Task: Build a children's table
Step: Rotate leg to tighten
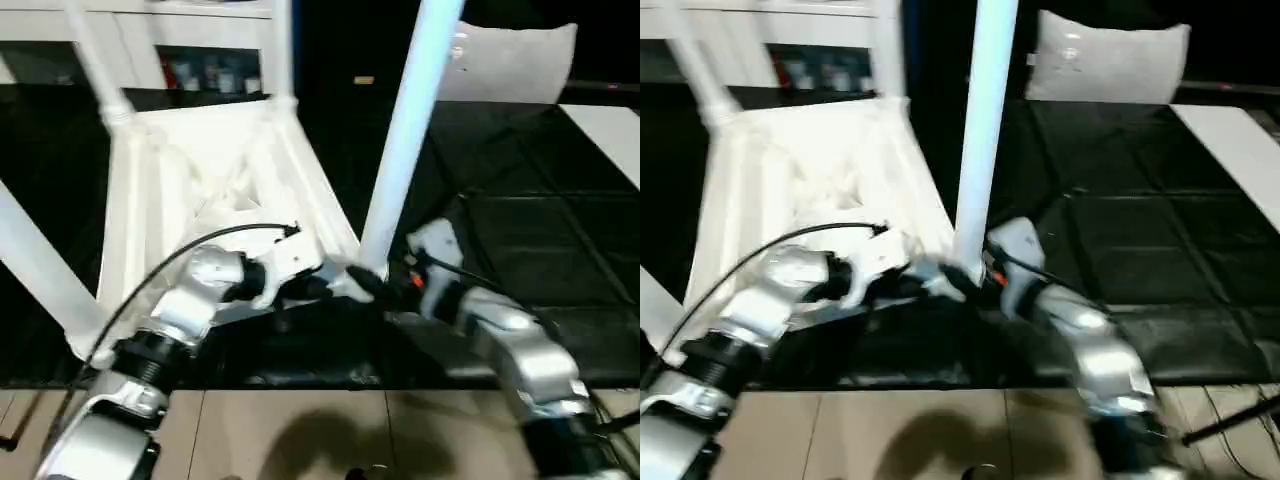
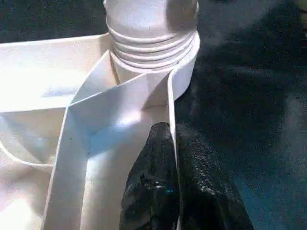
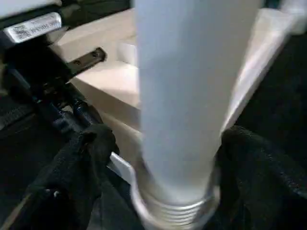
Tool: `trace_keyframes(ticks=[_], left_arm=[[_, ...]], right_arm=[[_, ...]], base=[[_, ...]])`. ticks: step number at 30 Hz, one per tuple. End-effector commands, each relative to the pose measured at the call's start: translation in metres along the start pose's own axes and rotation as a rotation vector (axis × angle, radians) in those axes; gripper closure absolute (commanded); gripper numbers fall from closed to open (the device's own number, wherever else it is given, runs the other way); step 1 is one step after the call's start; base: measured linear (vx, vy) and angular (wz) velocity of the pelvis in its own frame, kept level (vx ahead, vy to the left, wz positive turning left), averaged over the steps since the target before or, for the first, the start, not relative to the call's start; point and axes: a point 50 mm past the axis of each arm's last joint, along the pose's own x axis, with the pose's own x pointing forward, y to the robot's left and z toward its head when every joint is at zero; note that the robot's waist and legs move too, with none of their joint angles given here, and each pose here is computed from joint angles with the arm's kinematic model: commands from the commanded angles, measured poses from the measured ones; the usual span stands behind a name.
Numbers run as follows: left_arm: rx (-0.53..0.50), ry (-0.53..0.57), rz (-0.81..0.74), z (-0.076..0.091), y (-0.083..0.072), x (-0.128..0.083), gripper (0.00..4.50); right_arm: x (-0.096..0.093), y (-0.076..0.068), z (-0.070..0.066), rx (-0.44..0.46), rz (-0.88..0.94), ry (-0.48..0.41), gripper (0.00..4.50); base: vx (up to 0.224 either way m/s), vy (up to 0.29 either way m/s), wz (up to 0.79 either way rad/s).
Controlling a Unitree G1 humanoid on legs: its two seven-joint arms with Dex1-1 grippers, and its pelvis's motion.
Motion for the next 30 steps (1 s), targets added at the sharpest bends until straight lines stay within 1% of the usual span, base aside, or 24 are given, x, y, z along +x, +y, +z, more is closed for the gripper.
trace_keyframes(ticks=[1, 4, 6, 7, 8, 9, 10, 12, 13, 16, 17, 20, 21, 22, 23, 26, 27, 28, 30], left_arm=[[0.039, 0.022, -0.137, -0.001, -0.010, 0.006, 4.50], [0.070, 0.052, -0.223, -0.006, -0.012, 0.002, 4.50], [0.101, 0.069, -0.267, -0.007, -0.013, 0.000, 4.50], [0.118, 0.078, -0.294, -0.007, -0.013, -0.001, 4.50], [0.127, 0.082, -0.308, -0.007, -0.013, -0.002, 4.50], [0.145, 0.088, -0.332, -0.007, -0.014, -0.002, 4.50], [0.158, 0.091, -0.351, -0.006, -0.015, -0.002, 4.50], [0.168, 0.092, -0.365, -0.006, -0.016, -0.002, 4.50], [0.178, 0.093, -0.378, -0.005, -0.016, -0.002, 4.50], [0.212, 0.099, -0.416, -0.003, -0.017, -0.002, 4.50], [0.212, 0.099, -0.416, -0.003, -0.017, -0.002, 4.50], [0.232, 0.102, -0.431, -0.001, -0.017, -0.001, 4.50], [0.236, 0.102, -0.435, -0.001, -0.017, -0.001, 4.50], [0.241, 0.105, -0.441, -0.001, -0.017, -0.001, 4.50], [0.243, 0.106, -0.443, -0.001, -0.017, -0.001, 4.50], [0.247, 0.106, -0.440, -0.001, -0.017, 0.000, 4.50], [0.248, 0.106, -0.438, -0.001, -0.016, 0.000, 4.50], [0.248, 0.105, -0.438, -0.001, -0.016, 0.000, 4.50], [0.247, 0.105, -0.437, -0.002, -0.016, 0.000, 4.50]], right_arm=[[-0.004, 0.000, 0.007, -0.047, 0.051, -0.021, 0.11], [-0.012, 0.002, 0.008, -0.091, 0.193, 0.009, 0.11], [-0.018, 0.006, 0.006, -0.135, 0.332, 0.079, 0.11], [-0.019, 0.006, 0.006, -0.140, 0.377, 0.101, 0.11], [-0.020, 0.006, 0.005, -0.140, 0.397, 0.110, 0.27], [-0.020, 0.005, 0.006, -0.125, 0.424, 0.117, 0.27], [-0.019, 0.004, 0.007, -0.107, 0.446, 0.119, 0.38], [-0.019, 0.003, 0.008, -0.094, 0.464, 0.120, 0.55], [-0.019, 0.002, 0.008, -0.077, 0.484, 0.124, 0.55], [-0.019, 0.000, 0.007, -0.052, 0.543, 0.162, 0.82], [-0.019, 0.000, 0.007, -0.052, 0.543, 0.162, 0.99], [-0.018, -0.002, 0.006, -0.046, 0.567, 0.175, 1.07], [-0.017, -0.002, 0.006, -0.043, 0.574, 0.178, 1.21], [-0.015, -0.002, 0.005, -0.039, 0.585, 0.182, 1.21], [-0.014, -0.002, 0.005, -0.037, 0.591, 0.183, 1.42], [-0.013, -0.002, 0.006, -0.031, 0.602, 0.182, 1.51], [-0.013, -0.002, 0.006, -0.031, 0.607, 0.185, 1.72], [-0.013, -0.002, 0.006, -0.031, 0.607, 0.185, 1.72], [-0.013, -0.002, 0.005, -0.032, 0.613, 0.188, 1.94]], base=[[0.000, 0.000, 0.00], [0.000, 0.000, 0.00], [0.000, 0.000, 0.00], [0.000, 0.000, 0.00], [0.000, 0.000, 0.00], [0.000, 0.000, 0.00], [0.000, 0.000, 0.00], [0.000, 0.000, 0.00], [0.000, 0.000, 0.00], [0.000, 0.000, 0.00], [0.000, 0.000, 0.00], [0.000, 0.000, 0.00], [0.000, 0.000, 0.00], [0.000, 0.000, 0.00], [0.000, 0.000, 0.00], [0.000, 0.000, 0.00], [0.000, 0.000, 0.00], [0.000, 0.000, 0.00], [0.000, 0.000, 0.00]])
